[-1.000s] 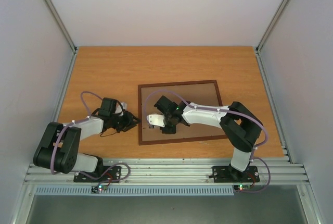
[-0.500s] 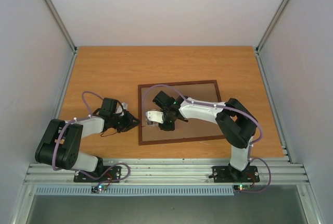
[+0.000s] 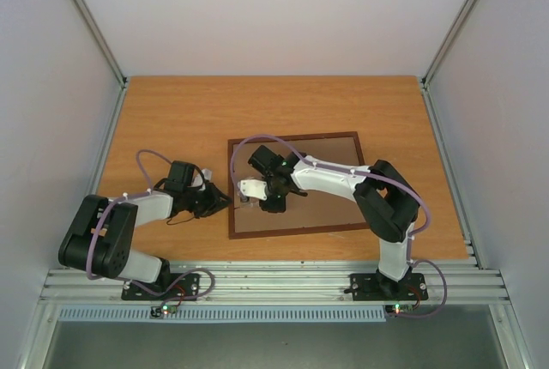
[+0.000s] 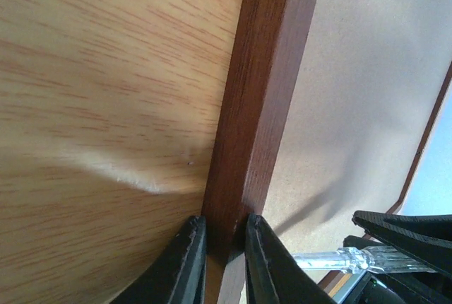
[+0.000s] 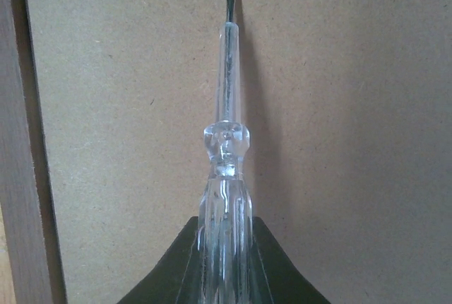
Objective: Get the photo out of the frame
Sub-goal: Release the photo frame item from the photo frame.
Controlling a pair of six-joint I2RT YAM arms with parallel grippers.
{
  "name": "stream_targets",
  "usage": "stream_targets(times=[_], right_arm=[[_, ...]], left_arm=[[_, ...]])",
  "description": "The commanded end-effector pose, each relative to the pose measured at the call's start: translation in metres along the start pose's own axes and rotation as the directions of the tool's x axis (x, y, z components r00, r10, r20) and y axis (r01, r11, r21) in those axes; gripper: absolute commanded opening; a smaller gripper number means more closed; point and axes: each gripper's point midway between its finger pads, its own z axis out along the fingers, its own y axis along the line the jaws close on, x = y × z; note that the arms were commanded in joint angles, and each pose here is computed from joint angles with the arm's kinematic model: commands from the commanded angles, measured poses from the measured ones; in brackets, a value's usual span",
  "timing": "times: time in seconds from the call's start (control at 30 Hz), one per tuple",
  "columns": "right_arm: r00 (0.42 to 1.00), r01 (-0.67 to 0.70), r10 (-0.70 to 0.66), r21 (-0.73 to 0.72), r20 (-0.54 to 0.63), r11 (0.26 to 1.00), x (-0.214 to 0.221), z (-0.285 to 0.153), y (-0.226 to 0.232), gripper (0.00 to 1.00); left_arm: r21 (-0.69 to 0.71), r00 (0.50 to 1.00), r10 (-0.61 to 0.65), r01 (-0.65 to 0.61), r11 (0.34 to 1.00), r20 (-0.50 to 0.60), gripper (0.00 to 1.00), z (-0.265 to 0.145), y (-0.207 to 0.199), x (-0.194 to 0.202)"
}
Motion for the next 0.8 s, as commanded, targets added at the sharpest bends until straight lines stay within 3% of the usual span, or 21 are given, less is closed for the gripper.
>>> stream_targets(times=[0.0,0.2,0.77], right_arm=[[0.999,0.01,-0.009,-0.025,0.052,1.0,-0.026,-0.004,0.002,0.01],[0.994,0.03,-0.025,-0.042,0.111,0.999,-0.055,-0.006,0.01,0.01],[0.963,0.019,-0.048,0.109,0.267,0.994,-0.148,-0.009,0.005,0.01]], left_arm=[[-0.011,1.0,0.018,-0.018,1.0,-0.009,0.16,0.007,0.004,0.005],[-0.004,1.0,0.021,-0.021,1.0,-0.021,0.12,0.013,0.001,0.011],[0.009,0.999,0.015,-0.015,1.0,-0.045,0.09,0.021,0.003,0.034]])
